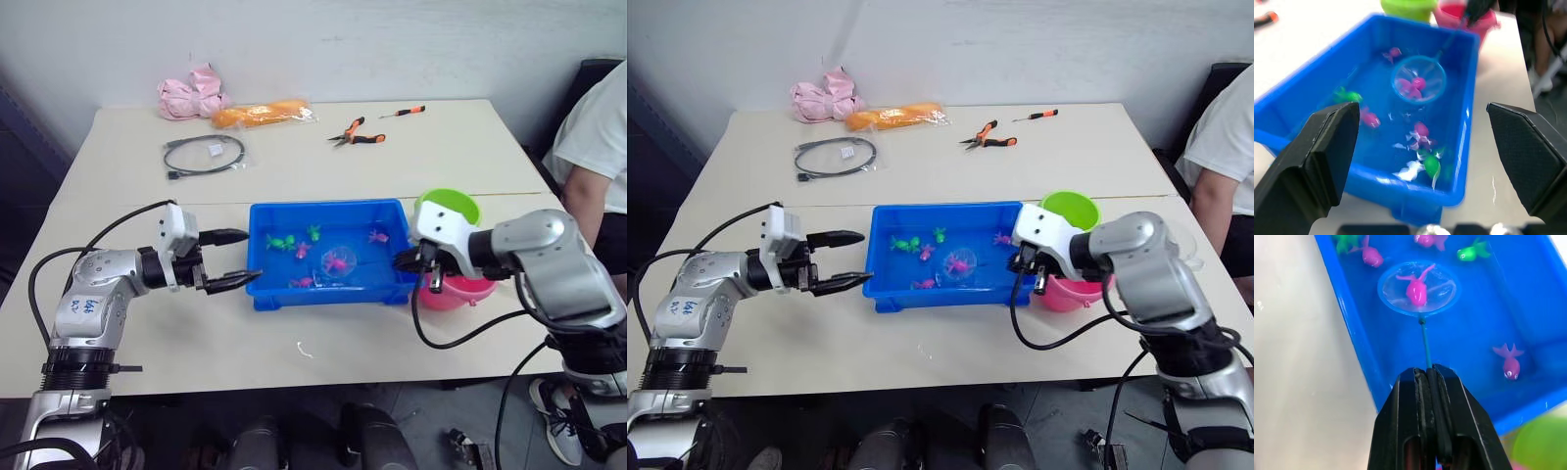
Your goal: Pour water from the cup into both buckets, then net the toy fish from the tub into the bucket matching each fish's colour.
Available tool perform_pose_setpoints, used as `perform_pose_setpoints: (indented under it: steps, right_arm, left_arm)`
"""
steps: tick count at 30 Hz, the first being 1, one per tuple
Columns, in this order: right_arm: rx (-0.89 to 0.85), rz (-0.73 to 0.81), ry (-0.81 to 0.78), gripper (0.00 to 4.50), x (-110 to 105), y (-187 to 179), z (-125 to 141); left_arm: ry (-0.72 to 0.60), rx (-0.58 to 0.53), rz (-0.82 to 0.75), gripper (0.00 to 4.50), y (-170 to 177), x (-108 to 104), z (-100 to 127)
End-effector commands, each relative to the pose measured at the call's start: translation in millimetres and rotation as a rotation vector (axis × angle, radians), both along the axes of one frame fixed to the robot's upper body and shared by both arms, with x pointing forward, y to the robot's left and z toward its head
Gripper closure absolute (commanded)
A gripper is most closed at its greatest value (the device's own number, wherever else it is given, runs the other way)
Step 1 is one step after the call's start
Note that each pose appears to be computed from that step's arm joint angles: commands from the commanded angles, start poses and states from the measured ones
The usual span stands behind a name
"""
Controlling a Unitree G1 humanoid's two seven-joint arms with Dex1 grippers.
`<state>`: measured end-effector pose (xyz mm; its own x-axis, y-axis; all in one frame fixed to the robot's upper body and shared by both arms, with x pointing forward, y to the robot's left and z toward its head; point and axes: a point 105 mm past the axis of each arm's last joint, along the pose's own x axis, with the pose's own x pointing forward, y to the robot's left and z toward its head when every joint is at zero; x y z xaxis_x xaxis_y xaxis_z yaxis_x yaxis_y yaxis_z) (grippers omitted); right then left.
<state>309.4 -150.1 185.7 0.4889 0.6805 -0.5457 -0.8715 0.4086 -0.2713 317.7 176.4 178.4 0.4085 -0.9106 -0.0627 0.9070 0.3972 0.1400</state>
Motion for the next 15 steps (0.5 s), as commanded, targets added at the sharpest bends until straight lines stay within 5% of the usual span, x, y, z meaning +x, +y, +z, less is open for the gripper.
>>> perform_pose_setpoints:
  steps: [1, 6, 15]
  right_arm:
    - [0.144, -0.047, -0.052, 4.50, -18, -10, 25]
    - [0.160, -0.106, -0.094, 4.50, -44, -29, 21]
    - [0.247, -0.355, -0.234, 4.50, -56, -58, 15]
  left_arm:
    - [-0.043, -0.014, -0.033, 0.06, -1, -5, 16]
    - [-0.085, -0.038, -0.099, 0.06, -13, -11, 24]
    - [-0.060, -0.087, -0.260, 0.06, -60, -17, 28]
